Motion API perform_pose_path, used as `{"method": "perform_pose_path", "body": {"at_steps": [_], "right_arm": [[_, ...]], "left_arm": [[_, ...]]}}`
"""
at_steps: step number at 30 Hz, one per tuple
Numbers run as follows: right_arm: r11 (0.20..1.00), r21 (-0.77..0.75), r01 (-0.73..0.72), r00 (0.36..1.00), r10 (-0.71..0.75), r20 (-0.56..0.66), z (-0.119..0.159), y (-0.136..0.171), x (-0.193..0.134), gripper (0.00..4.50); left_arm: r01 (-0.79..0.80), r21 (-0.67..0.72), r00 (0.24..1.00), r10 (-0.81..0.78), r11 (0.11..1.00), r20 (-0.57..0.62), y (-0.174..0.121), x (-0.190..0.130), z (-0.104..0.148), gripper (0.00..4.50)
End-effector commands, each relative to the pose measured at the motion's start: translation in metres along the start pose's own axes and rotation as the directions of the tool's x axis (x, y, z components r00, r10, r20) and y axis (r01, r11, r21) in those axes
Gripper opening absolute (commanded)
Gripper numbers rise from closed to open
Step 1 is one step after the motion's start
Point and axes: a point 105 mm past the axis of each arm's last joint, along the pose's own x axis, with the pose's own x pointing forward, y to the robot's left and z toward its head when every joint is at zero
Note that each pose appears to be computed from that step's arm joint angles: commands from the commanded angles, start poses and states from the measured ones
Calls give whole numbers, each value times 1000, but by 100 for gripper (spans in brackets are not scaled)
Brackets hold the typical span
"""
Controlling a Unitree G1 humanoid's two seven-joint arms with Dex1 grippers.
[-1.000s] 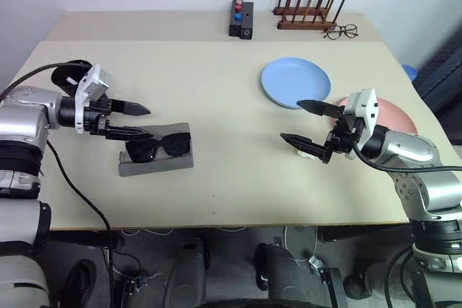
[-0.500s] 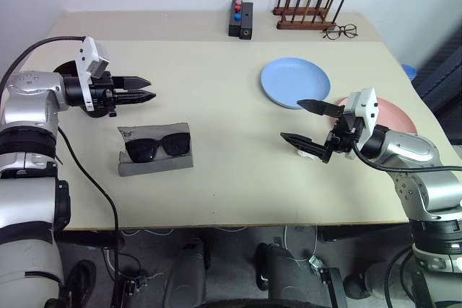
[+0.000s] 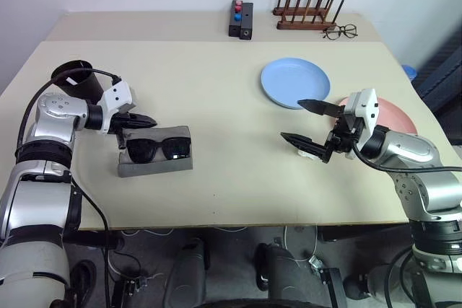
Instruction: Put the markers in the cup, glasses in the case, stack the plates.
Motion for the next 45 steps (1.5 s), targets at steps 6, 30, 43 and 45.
{"method": "perform_pose_path", "body": {"at_steps": [6, 30, 43, 45], "right_arm": [[999, -38, 10, 999, -8, 37, 11, 0, -2, 450], [999, -34, 8, 999, -7, 33, 9, 0, -2, 450], [999, -42, 33, 999, -33, 16, 9, -4, -3, 450], [998, -47, 52, 999, -52, 1, 8, -9, -4, 450]], "left_arm": [[125, 9, 992, -125, 992, 30, -11, -16, 8, 2], [322, -22, 945, -320, 946, 64, -78, -39, 8, 2], [286, -162, 930, -233, 944, 286, -57, -45, 54, 2], [282, -192, 895, -186, 940, 405, -43, -52, 83, 2]]}}
